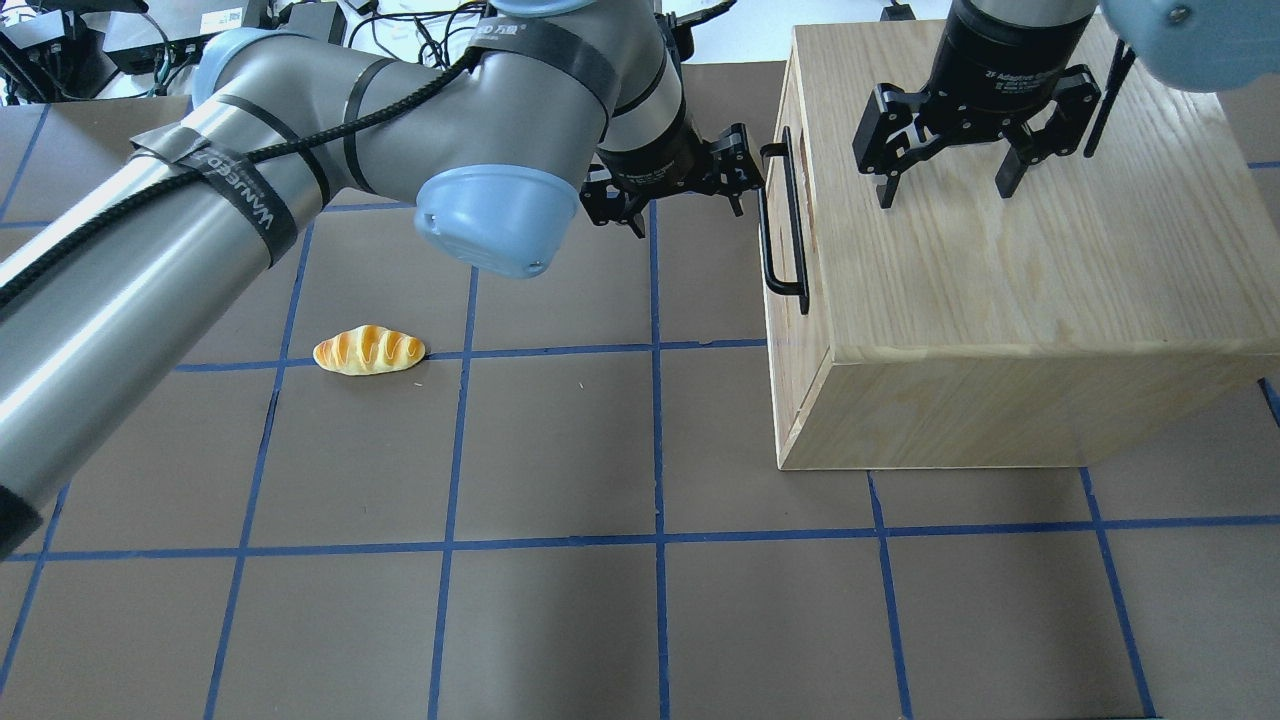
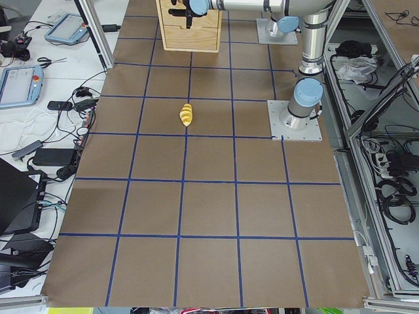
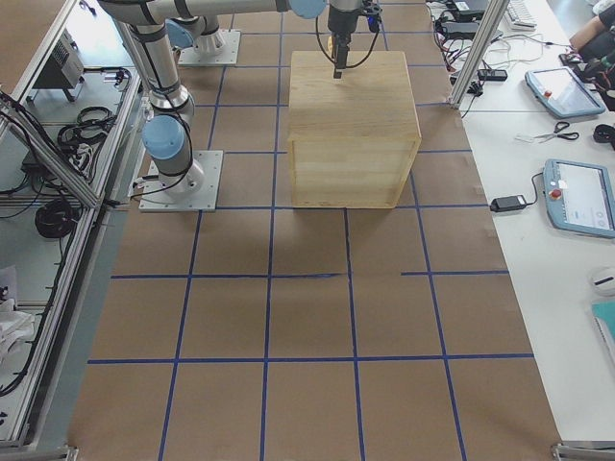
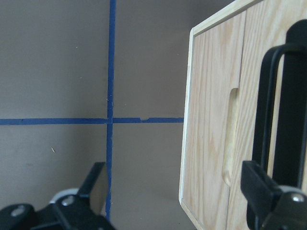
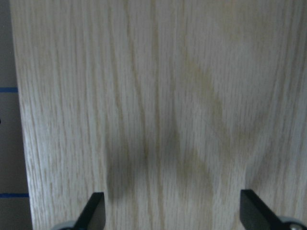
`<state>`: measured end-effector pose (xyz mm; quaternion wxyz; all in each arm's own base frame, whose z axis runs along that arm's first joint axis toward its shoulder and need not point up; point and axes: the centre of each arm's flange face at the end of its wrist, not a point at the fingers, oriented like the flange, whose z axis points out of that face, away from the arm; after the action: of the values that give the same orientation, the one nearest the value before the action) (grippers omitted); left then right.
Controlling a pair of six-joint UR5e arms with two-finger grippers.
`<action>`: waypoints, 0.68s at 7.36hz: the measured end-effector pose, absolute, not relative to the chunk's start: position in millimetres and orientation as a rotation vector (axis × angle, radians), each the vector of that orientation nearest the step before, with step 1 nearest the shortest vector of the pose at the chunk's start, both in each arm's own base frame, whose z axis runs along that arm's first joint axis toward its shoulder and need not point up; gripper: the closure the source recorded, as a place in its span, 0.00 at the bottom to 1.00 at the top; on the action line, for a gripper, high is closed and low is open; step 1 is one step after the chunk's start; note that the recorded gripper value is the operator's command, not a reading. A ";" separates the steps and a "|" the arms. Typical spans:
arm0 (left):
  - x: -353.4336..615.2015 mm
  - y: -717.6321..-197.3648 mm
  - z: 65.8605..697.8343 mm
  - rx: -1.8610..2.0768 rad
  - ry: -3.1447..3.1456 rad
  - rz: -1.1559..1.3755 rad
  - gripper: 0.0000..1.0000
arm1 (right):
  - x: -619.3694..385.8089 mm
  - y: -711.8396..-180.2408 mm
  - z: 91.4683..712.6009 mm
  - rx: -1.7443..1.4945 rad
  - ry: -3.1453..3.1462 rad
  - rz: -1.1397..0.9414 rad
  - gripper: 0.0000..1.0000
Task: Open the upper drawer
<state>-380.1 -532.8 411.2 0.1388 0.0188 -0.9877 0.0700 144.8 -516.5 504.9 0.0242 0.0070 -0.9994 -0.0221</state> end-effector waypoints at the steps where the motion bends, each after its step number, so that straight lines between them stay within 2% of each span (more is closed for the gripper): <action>1: -386.6 -535.6 406.1 0.036 -2.825 0.204 0.00 | 144.8 -516.5 504.9 0.021 -3.092 -0.068 0.00; 5: -398.9 -536.9 396.1 -0.005 -2.800 0.200 0.00 | 144.8 -516.5 505.0 0.020 -3.092 -0.068 0.00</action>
<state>-398.9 -536.9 396.1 0.1667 -0.0017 -0.9835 0.0703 144.8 -516.5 505.0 0.0242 0.0064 -0.9994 -0.0221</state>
